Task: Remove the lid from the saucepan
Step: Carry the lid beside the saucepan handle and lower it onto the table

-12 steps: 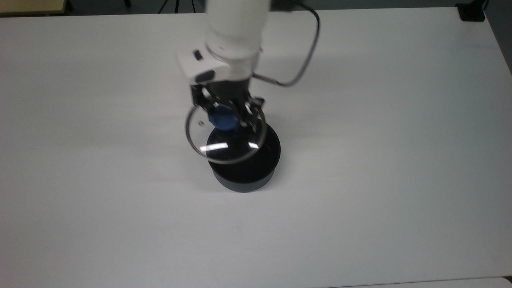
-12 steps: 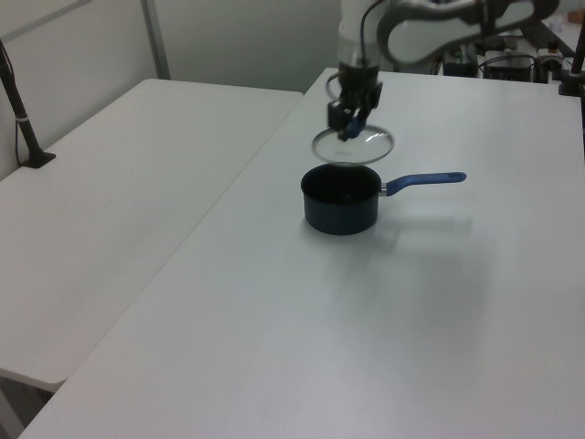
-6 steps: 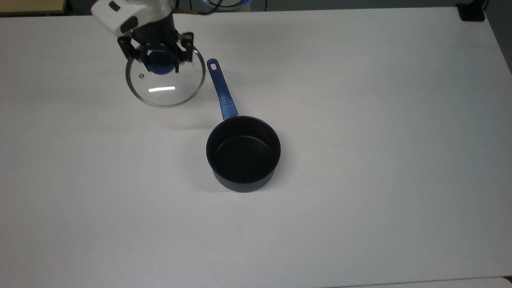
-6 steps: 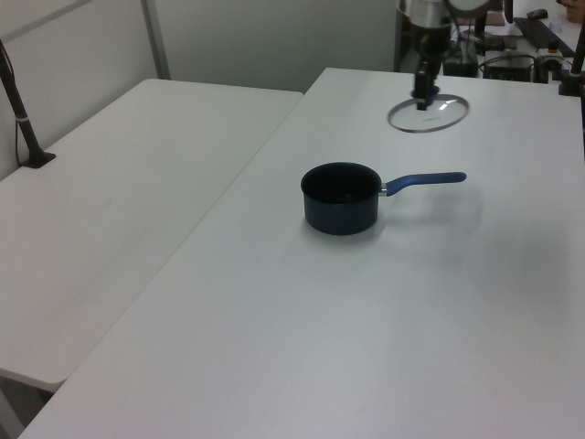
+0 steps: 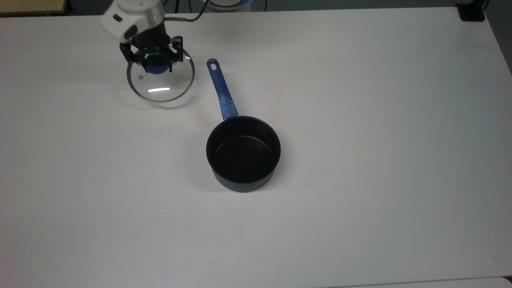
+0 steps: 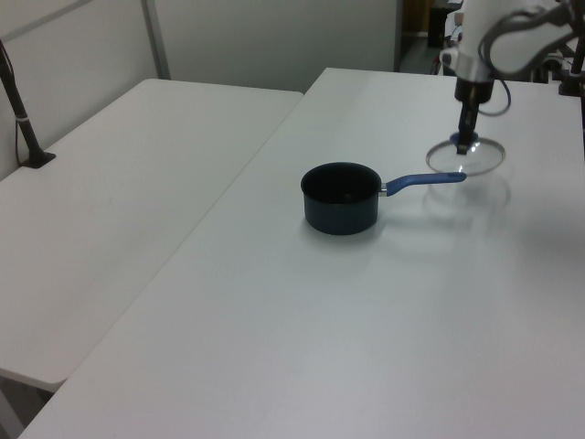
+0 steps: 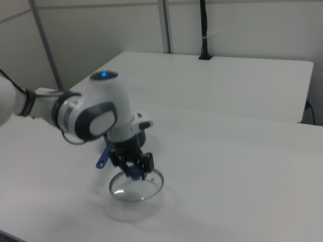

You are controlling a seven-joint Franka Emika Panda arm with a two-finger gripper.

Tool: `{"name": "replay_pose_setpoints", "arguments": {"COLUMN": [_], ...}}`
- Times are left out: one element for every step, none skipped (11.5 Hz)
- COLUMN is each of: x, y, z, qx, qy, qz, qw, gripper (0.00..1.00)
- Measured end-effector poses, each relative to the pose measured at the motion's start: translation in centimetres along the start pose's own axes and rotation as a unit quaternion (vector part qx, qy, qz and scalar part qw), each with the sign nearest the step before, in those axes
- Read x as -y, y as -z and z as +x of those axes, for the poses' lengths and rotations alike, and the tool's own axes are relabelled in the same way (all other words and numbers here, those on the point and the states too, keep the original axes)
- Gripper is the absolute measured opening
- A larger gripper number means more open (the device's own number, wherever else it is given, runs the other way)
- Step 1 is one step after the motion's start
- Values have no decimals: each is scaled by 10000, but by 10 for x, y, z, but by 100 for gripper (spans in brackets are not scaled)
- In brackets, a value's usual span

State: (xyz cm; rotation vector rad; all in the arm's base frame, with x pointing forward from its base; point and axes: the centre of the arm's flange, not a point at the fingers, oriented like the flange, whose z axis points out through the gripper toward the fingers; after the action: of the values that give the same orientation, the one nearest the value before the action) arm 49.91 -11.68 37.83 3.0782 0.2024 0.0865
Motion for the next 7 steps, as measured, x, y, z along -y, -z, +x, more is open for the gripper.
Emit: {"name": "replay_pose_setpoints", "arguments": {"x": [5,8,9,10,11,11,11], "y": [-16,-26,-32,-36,-38,-38,-39], "z": [-8,-14,-16,-16,-16,-15,-16], "qx": [48,128,191,229,245,249,259], "qy": [83,150,184,209,224,227,228], "qz": [-19,-37,-34,-25,-21,-21,-18], "qw": [10000,9998,9996,9995,9994,9994,9994], "gripper": [58,58,58,58,58,60,61]}}
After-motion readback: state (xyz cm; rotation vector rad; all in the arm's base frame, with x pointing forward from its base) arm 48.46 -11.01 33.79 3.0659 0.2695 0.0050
